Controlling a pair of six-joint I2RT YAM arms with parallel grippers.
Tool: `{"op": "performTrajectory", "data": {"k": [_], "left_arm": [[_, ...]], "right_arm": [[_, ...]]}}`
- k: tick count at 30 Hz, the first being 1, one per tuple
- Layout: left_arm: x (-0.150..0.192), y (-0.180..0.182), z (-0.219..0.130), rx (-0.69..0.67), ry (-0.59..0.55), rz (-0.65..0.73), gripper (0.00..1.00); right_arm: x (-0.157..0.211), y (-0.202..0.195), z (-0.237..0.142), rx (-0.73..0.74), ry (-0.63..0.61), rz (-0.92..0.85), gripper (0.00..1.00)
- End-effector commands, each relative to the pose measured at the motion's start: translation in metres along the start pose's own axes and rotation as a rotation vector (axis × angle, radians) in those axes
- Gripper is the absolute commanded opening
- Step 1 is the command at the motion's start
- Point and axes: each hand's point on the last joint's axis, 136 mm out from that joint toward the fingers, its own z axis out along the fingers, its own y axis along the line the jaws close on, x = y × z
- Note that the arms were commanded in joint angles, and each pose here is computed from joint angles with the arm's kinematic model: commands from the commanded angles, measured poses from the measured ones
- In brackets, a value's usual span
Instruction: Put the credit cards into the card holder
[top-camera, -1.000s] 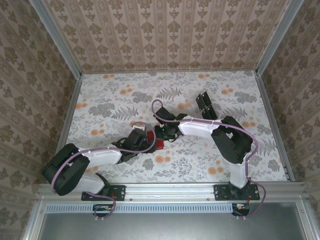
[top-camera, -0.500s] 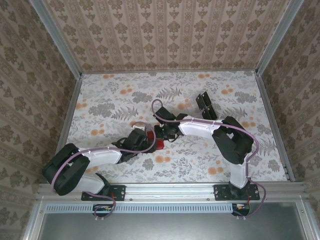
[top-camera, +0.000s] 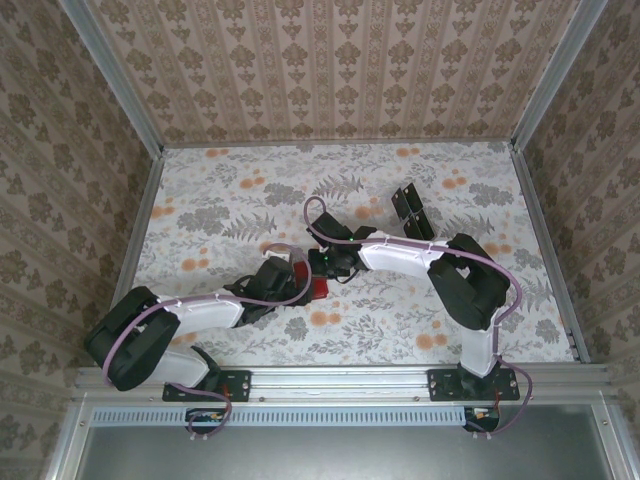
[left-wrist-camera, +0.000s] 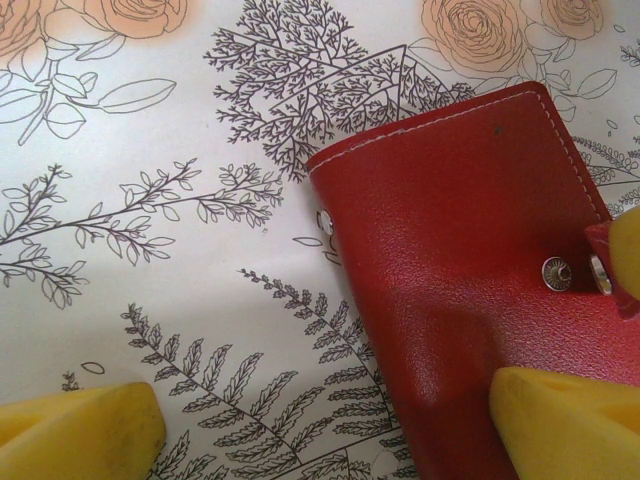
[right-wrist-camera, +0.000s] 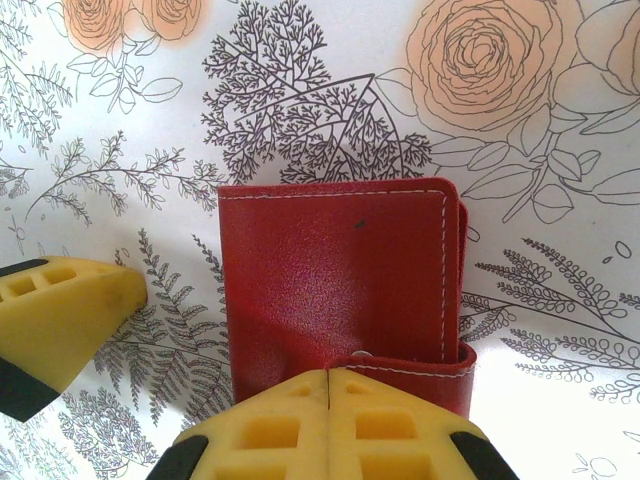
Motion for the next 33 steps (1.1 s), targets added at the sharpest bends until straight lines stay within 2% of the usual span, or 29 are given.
{"op": "performTrajectory", "data": {"k": [1,11,17,21,25,33], "left_arm": [[0.065,0.021,0.019,-0.018,0.214,-0.011,0.97],[0.062,0.018,0.015,0.002,0.197,-0.013,0.97],[0.034,0.013,-0.007,0.033,0.103,-0.053,0.98],[0.010,0.028,-0.027,-0.020,0.031,-0.136,0.97],[-0.004,0.049,-0.038,-0.087,0.022,-0.196,0.98],[-0.019,0.054,-0.026,-0.067,0.043,-0.199,0.98]], "right_arm": [[0.010,-0.005,0.015,0.012,0.032,0.011,0.00],[0.021,-0.016,0.031,0.044,0.071,0.012,0.00],[0.025,-0.021,0.032,0.055,0.078,0.015,0.00],[0.030,-0.025,0.032,0.059,0.084,0.019,0.00],[0.033,-0.028,0.032,0.065,0.093,0.013,0.00],[0.042,-0.036,0.034,0.089,0.113,0.000,0.00]]}}
